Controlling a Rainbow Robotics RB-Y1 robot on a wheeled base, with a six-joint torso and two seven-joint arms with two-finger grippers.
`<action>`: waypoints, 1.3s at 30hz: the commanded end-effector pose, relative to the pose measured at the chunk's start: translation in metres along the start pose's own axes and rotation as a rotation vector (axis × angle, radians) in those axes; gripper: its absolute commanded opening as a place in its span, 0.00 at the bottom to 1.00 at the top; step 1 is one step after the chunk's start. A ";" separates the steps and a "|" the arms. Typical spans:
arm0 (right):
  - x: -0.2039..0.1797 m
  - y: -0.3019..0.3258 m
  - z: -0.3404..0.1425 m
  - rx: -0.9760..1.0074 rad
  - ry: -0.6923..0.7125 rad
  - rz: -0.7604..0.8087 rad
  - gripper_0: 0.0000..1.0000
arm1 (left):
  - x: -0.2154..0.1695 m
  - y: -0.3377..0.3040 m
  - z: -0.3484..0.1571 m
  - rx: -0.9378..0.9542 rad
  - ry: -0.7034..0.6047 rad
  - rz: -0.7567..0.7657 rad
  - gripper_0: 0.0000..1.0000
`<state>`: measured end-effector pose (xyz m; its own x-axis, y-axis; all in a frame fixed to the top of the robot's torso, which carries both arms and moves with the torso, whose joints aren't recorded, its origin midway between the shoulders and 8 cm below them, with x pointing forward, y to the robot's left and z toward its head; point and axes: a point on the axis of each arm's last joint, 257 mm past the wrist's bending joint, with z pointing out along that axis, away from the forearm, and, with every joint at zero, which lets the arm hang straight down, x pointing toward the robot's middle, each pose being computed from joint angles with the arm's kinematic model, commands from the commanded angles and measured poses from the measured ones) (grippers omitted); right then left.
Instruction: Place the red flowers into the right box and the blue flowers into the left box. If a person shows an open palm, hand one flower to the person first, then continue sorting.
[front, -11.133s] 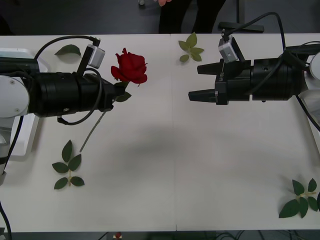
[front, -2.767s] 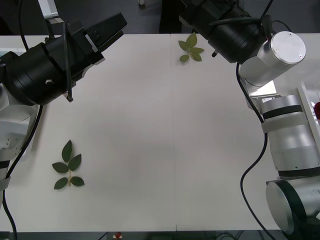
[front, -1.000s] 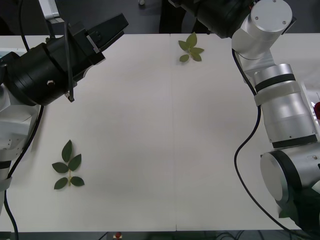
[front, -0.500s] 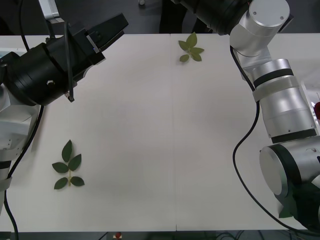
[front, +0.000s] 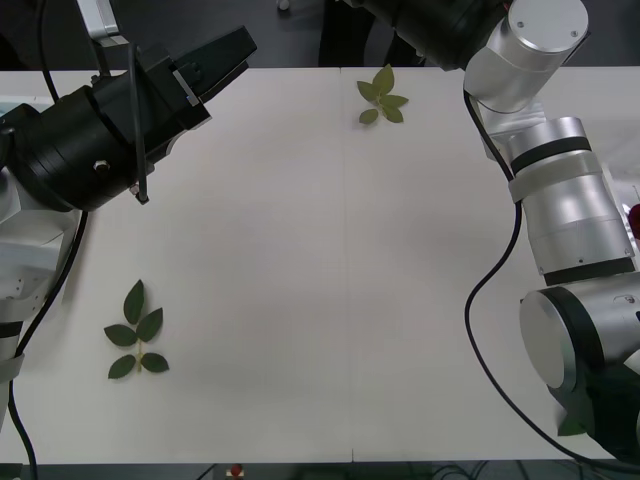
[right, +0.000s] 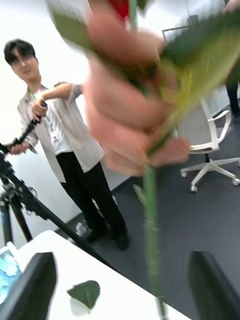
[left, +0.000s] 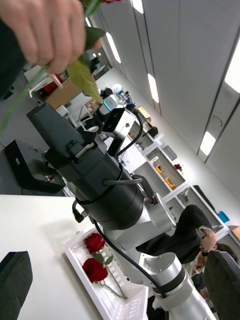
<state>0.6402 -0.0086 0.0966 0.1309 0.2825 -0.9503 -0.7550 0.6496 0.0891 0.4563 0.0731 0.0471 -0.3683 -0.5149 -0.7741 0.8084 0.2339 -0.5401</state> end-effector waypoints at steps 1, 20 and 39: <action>-0.030 0.003 0.000 -0.030 -0.031 -0.056 1.00 | 0.008 -0.024 0.006 0.056 -0.001 0.031 1.00; 0.089 -0.004 -0.101 -0.219 0.352 -0.062 1.00 | 0.009 -0.023 0.006 0.054 -0.001 0.032 1.00; 0.143 -0.026 -0.235 -0.336 0.698 -0.067 1.00 | 0.037 -0.008 -0.013 -0.013 0.404 0.331 1.00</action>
<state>0.5233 -0.1396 -0.1478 -0.2615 -0.3121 -0.9133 -0.9112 0.3920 0.1270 0.4383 0.0653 -0.0051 -0.3574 -0.1381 -0.9237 0.8583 0.3413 -0.3831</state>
